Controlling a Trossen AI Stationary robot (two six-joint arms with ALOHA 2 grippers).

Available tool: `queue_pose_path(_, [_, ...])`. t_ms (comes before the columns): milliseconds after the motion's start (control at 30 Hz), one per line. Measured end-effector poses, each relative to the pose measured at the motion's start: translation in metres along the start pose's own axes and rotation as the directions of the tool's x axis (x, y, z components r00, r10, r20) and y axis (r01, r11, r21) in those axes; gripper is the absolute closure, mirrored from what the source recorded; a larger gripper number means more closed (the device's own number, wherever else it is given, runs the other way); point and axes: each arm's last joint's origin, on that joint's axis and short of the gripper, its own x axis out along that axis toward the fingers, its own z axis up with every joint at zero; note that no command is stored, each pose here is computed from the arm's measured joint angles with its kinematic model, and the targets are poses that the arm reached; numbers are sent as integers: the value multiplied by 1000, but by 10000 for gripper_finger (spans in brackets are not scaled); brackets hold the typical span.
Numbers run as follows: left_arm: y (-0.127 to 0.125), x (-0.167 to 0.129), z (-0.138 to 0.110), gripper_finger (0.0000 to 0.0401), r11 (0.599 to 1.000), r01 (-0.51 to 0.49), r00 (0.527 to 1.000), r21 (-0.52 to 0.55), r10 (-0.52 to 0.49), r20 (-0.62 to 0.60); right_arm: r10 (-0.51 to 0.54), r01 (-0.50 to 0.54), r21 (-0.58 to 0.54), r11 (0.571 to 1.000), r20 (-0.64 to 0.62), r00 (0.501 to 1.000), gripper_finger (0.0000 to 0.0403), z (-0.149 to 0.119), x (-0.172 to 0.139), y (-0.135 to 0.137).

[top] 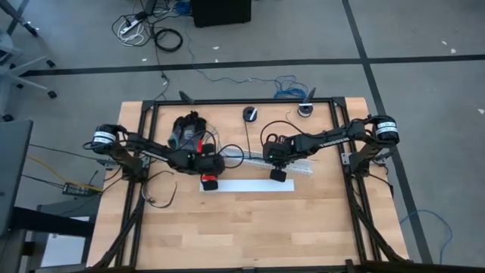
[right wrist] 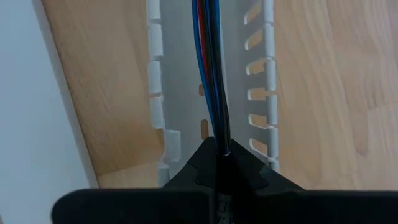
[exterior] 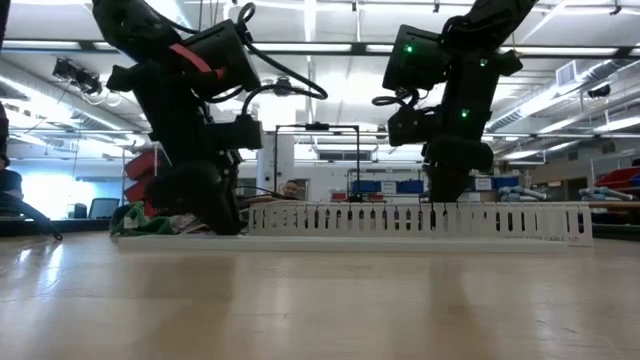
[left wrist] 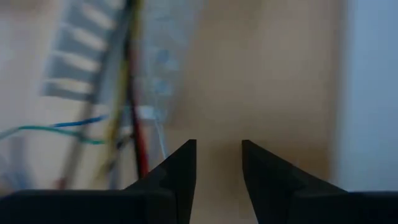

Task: Ziptie cables
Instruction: Put the ziptied cables into the white cable duct

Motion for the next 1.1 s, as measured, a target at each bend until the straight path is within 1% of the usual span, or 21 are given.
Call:
queue_pose_path(67, [2,0,0,282,998,-55,998,12,55,-1,1,-1,6,1000,-1,1000,395,0,0,1])
queue_pose_path(167, [5,0,0,282,994,-108,994,24,108,-4,2,-2,4,1000,-3,1000,395,-1,0,1])
queue_pose_path(367, [10,0,-1,282,991,-127,992,34,128,-20,4,-4,8,1000,-23,1000,395,-2,0,1])
queue_pose_path(633, [18,-16,2,282,983,-184,983,27,184,6,4,-4,8,1000,-30,1000,395,-3,0,1])
queue_pose_path(767, [23,-15,1,282,985,-169,986,16,169,-4,4,-4,8,1000,-33,999,395,-3,0,1])
queue_pose_path(867, [26,-12,2,282,990,-137,990,-15,137,27,3,-3,10,1000,-41,999,395,-4,-1,1])
queue_pose_path(933, [27,-11,2,282,991,-132,990,-15,132,44,0,0,13,1000,-57,998,395,-6,-1,1])
queue_pose_path(1100, [32,-7,1,282,991,-129,991,-30,130,43,-36,38,20,999,-87,996,395,-9,-1,1])
